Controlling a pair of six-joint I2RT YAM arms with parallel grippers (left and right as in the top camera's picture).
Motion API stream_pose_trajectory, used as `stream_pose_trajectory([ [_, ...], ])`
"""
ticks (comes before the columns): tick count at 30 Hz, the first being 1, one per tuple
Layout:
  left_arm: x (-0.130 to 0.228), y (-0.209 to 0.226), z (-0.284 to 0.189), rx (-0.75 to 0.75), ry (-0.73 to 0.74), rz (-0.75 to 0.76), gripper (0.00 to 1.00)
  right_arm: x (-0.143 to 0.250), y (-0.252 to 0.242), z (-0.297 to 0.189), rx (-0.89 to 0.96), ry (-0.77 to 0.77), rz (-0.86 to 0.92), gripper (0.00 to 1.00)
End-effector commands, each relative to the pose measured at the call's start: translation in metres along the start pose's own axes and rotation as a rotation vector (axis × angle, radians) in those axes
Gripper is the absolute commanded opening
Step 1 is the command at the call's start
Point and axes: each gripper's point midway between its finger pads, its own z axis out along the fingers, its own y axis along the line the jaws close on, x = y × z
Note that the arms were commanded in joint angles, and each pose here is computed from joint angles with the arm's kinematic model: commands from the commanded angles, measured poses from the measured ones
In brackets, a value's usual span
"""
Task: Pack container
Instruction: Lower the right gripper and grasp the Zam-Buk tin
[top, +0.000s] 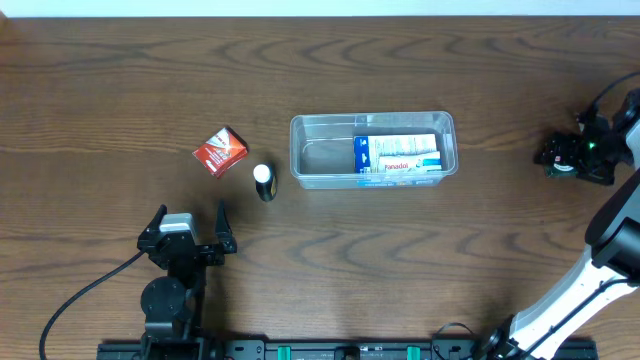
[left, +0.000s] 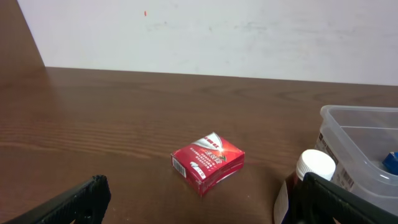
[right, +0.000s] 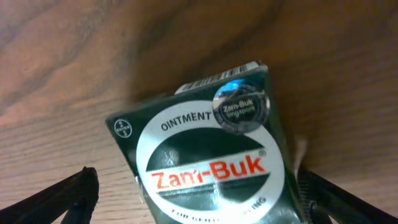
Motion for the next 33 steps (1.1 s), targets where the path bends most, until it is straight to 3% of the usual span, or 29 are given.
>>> stream_pose_trajectory([
  [1,0.017,0.001,0.003,0.002,0.04,0.019,0.98,-0.001,0.008,0.006,-0.035,0.001,-0.039,0.99],
  [13,0.017,0.001,0.003,0.002,0.04,0.019,0.98,-0.005,0.009,0.006,-0.024,-0.014,-0.145,0.99],
  [17,0.017,0.001,0.003,0.002,0.04,0.019,0.98,-0.007,0.01,0.006,-0.026,-0.021,-0.147,0.99],
  [25,0.017,0.001,0.003,0.002,0.04,0.019,0.98,-0.004,0.024,0.008,-0.046,0.001,-0.108,0.9],
  [33,0.017,0.001,0.003,0.002,0.04,0.019,0.98,0.002,0.03,0.01,-0.029,0.035,-0.099,0.9],
])
